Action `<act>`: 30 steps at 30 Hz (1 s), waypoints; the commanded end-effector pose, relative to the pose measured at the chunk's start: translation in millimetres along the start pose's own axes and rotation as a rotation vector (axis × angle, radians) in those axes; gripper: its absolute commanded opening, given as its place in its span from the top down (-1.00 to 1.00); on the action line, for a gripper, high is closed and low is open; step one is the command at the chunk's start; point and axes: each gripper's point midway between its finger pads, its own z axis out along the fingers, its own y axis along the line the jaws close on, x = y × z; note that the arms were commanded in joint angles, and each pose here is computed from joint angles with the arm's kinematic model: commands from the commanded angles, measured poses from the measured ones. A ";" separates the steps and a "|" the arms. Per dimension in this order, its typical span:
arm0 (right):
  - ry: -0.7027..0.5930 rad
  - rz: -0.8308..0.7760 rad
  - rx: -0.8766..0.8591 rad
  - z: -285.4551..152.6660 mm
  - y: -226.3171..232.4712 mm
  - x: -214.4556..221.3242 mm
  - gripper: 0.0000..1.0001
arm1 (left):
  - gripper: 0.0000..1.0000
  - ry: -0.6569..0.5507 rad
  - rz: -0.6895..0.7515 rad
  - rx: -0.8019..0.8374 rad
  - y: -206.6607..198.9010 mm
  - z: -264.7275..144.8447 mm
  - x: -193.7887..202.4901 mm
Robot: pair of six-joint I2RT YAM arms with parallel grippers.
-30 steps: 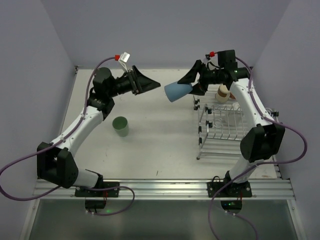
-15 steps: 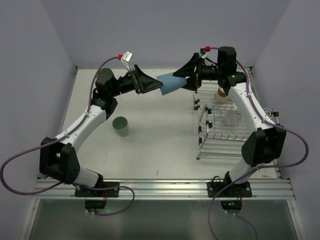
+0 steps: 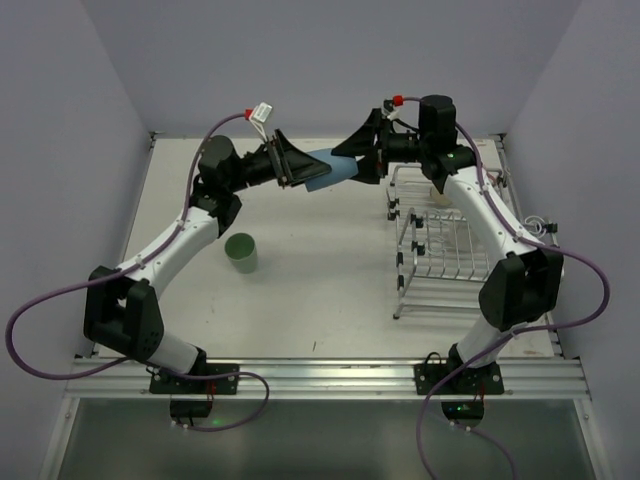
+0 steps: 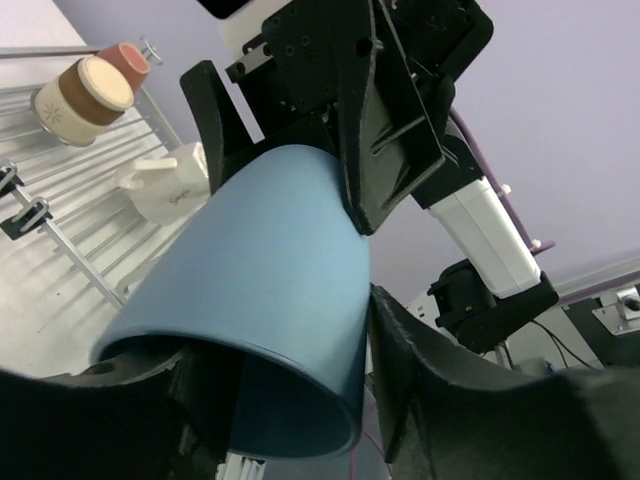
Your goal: Unload the cups from the dish rack
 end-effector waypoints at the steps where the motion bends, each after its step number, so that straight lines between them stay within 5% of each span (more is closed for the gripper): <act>1: 0.038 -0.008 -0.030 0.9 13.1 9.6 1.00 | -0.02 -0.017 0.010 0.028 -12.2 2.2 -6.5; 5: 0.041 -0.002 -0.020 1.7 8.8 10.6 0.90 | 1.00 -0.030 0.000 0.015 -10.6 -2.7 -5.4; 7: 0.032 -0.035 -0.010 0.5 8.6 9.9 0.15 | 1.00 -0.039 0.003 0.004 -10.9 -9.1 -5.4; 10: 0.010 -0.031 0.062 -1.7 -0.1 8.5 -0.62 | 1.00 -0.044 0.002 -0.054 -0.4 -24.4 -0.5; 13: -0.066 -0.080 0.127 -9.7 -2.9 -4.5 -0.90 | 1.00 -0.044 0.005 -0.159 14.5 -46.9 4.5; 21: -0.310 -0.133 0.499 -60.7 -38.0 -44.5 -0.93 | 1.00 0.019 0.048 -0.669 58.0 -116.6 25.5; 25: -0.308 -0.111 0.655 -75.9 -60.8 -42.9 -0.91 | 1.00 0.040 0.027 -1.007 83.0 -165.3 29.8; 30: -0.318 -0.127 0.727 -86.3 -75.8 -40.0 -0.91 | 1.00 0.060 0.010 -1.200 82.2 -203.9 39.8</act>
